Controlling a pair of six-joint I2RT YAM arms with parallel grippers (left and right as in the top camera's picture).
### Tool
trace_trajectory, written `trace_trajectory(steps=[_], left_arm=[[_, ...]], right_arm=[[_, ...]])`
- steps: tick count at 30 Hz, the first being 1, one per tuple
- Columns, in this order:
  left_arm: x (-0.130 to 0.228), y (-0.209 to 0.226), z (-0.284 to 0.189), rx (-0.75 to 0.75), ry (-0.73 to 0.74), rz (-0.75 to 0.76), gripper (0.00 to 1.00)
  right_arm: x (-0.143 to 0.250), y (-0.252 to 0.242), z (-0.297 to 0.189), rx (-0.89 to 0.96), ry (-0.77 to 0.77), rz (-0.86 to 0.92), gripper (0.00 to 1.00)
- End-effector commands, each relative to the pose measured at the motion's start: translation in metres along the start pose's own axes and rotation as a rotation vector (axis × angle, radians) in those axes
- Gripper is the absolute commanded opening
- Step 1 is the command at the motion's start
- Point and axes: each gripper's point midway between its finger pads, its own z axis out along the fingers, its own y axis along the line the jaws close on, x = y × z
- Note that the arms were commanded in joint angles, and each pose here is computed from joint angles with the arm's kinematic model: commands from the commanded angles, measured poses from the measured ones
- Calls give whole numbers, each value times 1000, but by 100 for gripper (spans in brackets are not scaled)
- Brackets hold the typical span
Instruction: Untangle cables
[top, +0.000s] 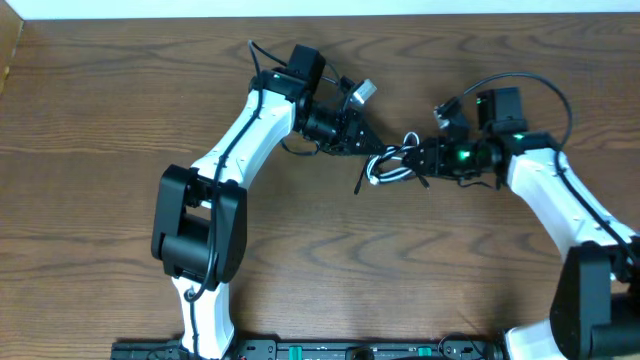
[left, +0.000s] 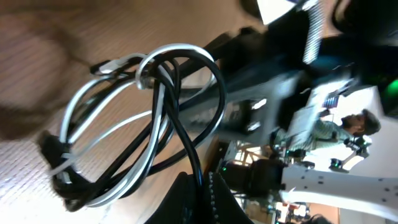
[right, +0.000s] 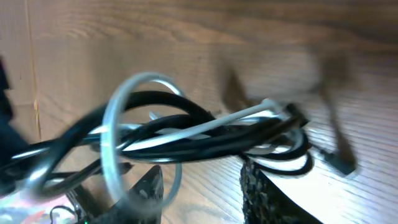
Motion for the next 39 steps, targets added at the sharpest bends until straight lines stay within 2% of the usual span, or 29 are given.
trace_trajectory(steps=[1, 7, 12, 17, 26, 33, 39], left_arm=[[-7, -20, -8, 38, -21, -28, 7], [-7, -20, -8, 38, -21, -47, 7], [-8, -19, -8, 29, -22, -81, 8], [-8, -10, -6, -24, -26, -140, 7], [-6, -12, -2, -22, -18, -170, 7], [-6, -12, -2, -22, -18, -170, 7], [-7, -7, -3, -47, -25, -171, 7]], right_arm=[[7, 12, 16, -44, 37, -10, 36], [-10, 13, 20, -31, -26, 56, 36], [-23, -3, 21, 74, -103, 189, 35], [-35, -1, 26, 116, -171, 216, 35], [-54, -16, 24, 259, -316, 258, 36], [-60, -45, 14, 417, -386, 265, 27], [-48, -79, 21, 554, -324, 208, 21]])
